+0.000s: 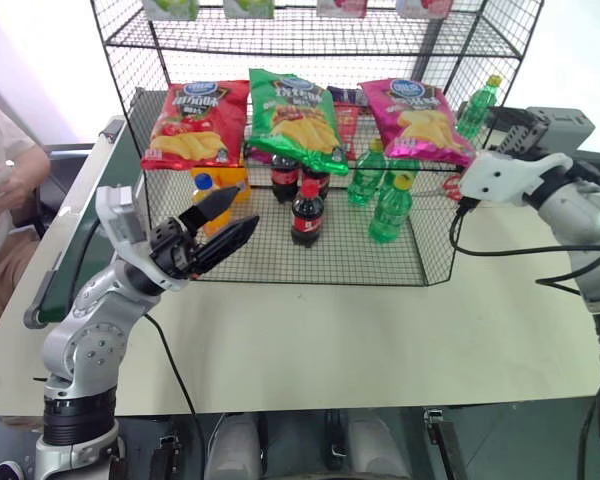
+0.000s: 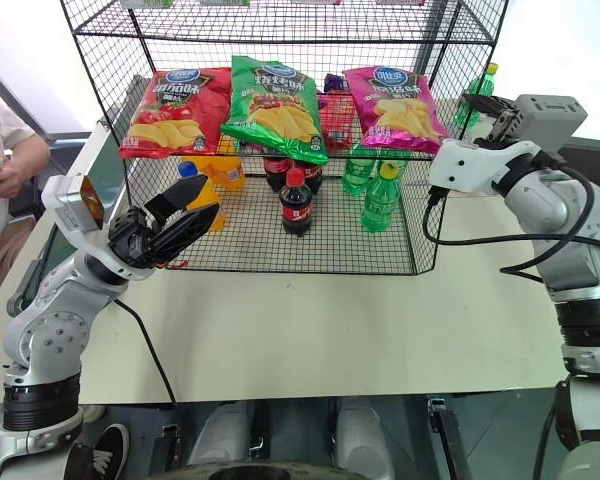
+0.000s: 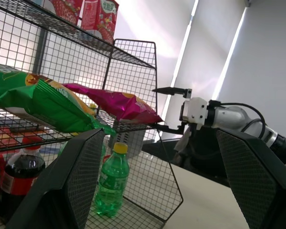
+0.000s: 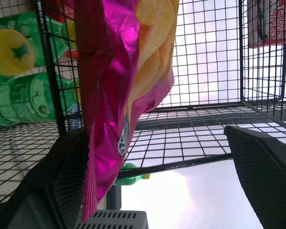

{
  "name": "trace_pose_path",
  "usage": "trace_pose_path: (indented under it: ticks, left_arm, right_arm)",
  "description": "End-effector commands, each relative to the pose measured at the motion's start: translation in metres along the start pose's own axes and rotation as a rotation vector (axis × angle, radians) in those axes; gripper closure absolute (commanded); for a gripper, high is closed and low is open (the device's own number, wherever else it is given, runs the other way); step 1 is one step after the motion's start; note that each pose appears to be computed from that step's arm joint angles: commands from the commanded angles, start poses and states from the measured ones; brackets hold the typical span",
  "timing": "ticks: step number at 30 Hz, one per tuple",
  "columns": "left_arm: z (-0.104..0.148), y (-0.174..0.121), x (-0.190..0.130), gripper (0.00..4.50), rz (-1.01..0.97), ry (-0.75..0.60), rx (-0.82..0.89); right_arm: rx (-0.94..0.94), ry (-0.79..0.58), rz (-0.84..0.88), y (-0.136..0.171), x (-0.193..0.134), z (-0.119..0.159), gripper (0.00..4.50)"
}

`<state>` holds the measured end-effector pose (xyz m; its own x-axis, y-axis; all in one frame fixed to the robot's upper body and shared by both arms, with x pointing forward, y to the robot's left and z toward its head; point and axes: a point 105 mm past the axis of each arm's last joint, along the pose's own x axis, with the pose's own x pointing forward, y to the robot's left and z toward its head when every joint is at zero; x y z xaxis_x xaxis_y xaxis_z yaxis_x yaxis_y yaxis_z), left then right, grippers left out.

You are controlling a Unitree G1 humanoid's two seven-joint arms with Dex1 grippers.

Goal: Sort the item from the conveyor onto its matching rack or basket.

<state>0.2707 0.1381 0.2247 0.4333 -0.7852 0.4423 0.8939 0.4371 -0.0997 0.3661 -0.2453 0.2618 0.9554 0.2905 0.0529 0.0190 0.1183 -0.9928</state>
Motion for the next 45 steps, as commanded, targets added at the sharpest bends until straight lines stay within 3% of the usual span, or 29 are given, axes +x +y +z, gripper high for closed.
trace_pose_path:
  ticks: [1, 13, 15, 19, 24, 26, 29, 31, 36, 38, 41, 45]
  left_arm:
    - [0.007, -0.004, 0.003, 0.55, -0.02, -0.017, 0.039]
    - [0.002, -0.004, 0.006, 0.55, -0.038, -0.024, 0.023]
    - [0.002, -0.003, 0.007, 0.55, -0.041, -0.023, 0.02]
    - [0.001, -0.004, 0.008, 0.55, -0.054, -0.017, 0.022]
    - [0.0, -0.003, 0.007, 0.55, -0.056, -0.005, 0.019]
    - [-0.001, -0.001, 0.004, 0.55, -0.05, 0.007, 0.024]
    - [0.001, 0.004, -0.009, 0.55, -0.015, 0.054, 0.046]
    - [0.0, 0.011, -0.024, 0.55, 0.039, 0.116, 0.056]
    - [0.004, 0.028, -0.047, 0.55, 0.234, 0.212, 0.156]
    - [0.004, 0.025, -0.055, 0.55, 0.248, 0.25, 0.166]
    - [-0.008, 0.015, -0.091, 0.55, 0.327, 0.427, 0.173]
    - [-0.014, 0.004, -0.119, 0.55, 0.396, 0.513, 0.136]
  right_arm:
    - [0.03, -0.025, -0.032, -0.017, -0.012, 0.003, 0.04]
    - [0.164, -0.073, -0.053, -0.03, -0.025, 0.009, 0.04]
    - [0.19, -0.142, -0.006, -0.025, -0.029, 0.02, 0.04]
    - [0.16, -0.159, 0.044, -0.026, -0.045, 0.017, 0.04]
    - [0.432, -0.406, 0.227, -0.016, -0.069, 0.049, 0.04]
    - [0.512, -0.492, 0.21, -0.026, -0.074, 0.059, 0.04]
    - [0.81, -0.606, 0.205, -0.037, -0.073, 0.078, 0.04]
    - [1.042, -0.674, 0.344, -0.02, -0.076, 0.1, 0.04]
    - [1.328, -0.689, 0.581, 0.035, -0.081, 0.136, 0.04]
    - [1.325, -0.674, 0.65, 0.053, -0.084, 0.14, 0.04]
    - [1.304, -0.61, 0.699, 0.069, -0.078, 0.123, 0.04]
    - [1.183, -0.547, 0.801, 0.084, -0.081, 0.103, 0.04]
